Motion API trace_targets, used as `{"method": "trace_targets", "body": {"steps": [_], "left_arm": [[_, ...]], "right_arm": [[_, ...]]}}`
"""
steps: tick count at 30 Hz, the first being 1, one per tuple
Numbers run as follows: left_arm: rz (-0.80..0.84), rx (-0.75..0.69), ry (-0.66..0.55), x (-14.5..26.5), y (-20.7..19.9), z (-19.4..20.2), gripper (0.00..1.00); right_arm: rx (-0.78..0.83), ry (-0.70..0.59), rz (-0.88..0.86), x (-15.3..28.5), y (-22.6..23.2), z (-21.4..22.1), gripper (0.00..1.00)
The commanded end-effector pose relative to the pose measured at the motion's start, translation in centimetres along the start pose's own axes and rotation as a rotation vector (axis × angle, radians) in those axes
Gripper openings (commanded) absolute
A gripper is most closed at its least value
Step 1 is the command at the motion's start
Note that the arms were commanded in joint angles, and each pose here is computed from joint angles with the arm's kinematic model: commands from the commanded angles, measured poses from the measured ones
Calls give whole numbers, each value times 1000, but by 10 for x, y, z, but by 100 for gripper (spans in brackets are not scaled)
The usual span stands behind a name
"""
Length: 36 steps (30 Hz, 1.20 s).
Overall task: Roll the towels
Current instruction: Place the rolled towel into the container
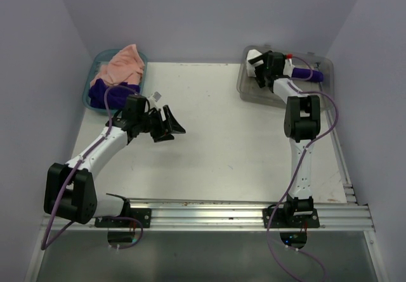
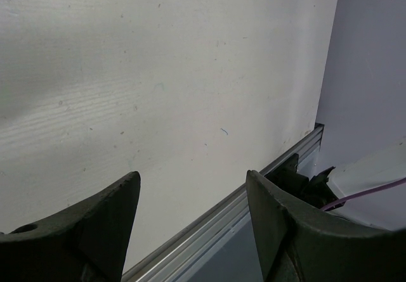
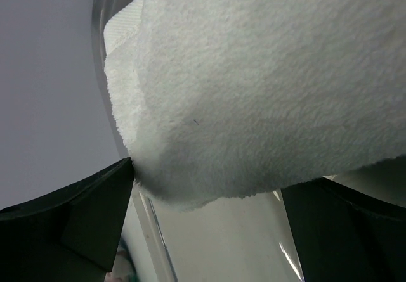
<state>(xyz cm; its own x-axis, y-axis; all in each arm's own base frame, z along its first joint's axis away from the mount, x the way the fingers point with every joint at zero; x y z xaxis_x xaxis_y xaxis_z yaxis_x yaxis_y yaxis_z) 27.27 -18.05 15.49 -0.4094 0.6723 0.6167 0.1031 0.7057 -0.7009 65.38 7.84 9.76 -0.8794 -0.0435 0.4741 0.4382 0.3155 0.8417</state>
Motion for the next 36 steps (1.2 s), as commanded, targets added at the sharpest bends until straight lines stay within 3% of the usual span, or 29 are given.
{"method": "trace_targets", "body": {"steps": [1,18,28,36], "left_arm": [[62,-26,-33,5,-14,-3,72],[123,-56,-40,10,-22,2,72],[127,-79,-31,12,-22,4,72],[161,-87,-46,13,-31,-2,72]], "right_arm": [[37,24,-76,27,41,-9,99],[136,113,-48,68,43,-24,99],[239,52,-97,94,55,-38,98],[315,29,-31,94,55,-48,99]]}}
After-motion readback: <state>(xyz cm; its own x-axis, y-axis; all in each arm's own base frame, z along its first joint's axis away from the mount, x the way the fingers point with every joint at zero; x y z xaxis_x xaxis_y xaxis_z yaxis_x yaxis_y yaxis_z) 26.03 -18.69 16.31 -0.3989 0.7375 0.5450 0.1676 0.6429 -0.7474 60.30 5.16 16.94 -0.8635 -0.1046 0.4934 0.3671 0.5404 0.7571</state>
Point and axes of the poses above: each gripper's point midway between its finger pads, its own x axis back along the fingers, its own y axis along the line the jaws close on, z = x × y, the point moved 2 cm from there along x, back along the fingers, and after that the axes turned 6 degrees about -x, right-handed, at the moved point
